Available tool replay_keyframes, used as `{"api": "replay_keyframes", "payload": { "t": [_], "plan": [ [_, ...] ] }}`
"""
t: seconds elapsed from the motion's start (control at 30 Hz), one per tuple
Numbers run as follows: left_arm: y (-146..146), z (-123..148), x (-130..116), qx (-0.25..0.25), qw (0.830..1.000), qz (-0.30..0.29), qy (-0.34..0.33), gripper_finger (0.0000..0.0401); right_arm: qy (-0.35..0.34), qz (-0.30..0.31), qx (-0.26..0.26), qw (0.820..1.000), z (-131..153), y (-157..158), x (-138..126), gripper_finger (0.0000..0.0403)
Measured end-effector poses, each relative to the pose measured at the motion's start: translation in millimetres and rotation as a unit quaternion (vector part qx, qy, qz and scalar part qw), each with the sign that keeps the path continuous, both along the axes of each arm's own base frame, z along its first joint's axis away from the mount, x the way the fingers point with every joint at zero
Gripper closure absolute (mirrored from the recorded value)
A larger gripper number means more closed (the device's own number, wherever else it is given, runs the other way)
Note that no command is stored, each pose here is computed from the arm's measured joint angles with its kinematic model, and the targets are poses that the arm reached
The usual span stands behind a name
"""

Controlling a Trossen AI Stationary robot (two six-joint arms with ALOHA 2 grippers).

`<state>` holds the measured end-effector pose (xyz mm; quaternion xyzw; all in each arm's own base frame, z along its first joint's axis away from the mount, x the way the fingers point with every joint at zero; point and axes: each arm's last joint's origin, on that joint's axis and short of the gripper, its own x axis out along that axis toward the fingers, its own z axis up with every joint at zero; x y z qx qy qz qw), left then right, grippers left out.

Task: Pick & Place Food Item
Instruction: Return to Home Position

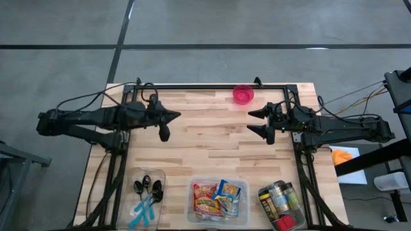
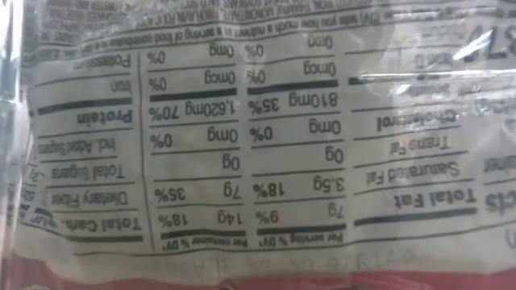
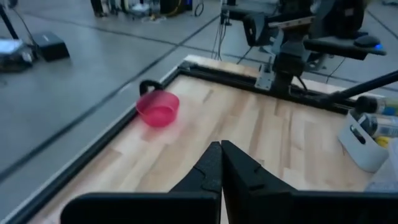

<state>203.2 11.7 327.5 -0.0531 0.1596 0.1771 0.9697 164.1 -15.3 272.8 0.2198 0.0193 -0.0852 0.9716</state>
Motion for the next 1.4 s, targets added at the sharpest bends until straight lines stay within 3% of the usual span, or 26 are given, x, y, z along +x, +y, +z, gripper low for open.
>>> {"api": "replay_keyframes", "payload": {
  "t": [0.2,0.53,0.8,0.97,1.13,1.4],
  "plan": [
    [4.4,-7.8,-22.0,0.01,0.998,0.01,-0.069,0.0401,0.0,0.0,0.0,1.0,-0.2,0.0,0.0,0.0022],
    [1.1,-54.8,-91.7,0.019,0.973,-0.003,-0.228,0.0401,0.0,0.0,0.0,1.0,-0.1,0.0,0.0,0.0022],
    [-2.9,-78.8,-132.8,0.02,0.963,-0.045,-0.263,0.0401,0.0,0.0,0.0,1.0,-0.2,-0.1,0.0,0.0022],
    [-5.4,-93.0,-127.6,0.071,0.969,-0.098,-0.214,0.0401,0.001,0.0,0.0,1.0,-0.1,0.0,0.1,0.0022],
    [-6.5,-105.9,-123.3,0.091,0.971,-0.122,-0.186,0.0401,0.005,0.0,0.0,1.0,-1.0,-0.1,0.1,0.0022],
    [-5.8,-142.6,-112.5,0.085,0.98,-0.123,-0.135,0.0401,0.009,0.0,0.001,1.0,-1.7,-0.1,0.1,0.0022]
  ]
}}
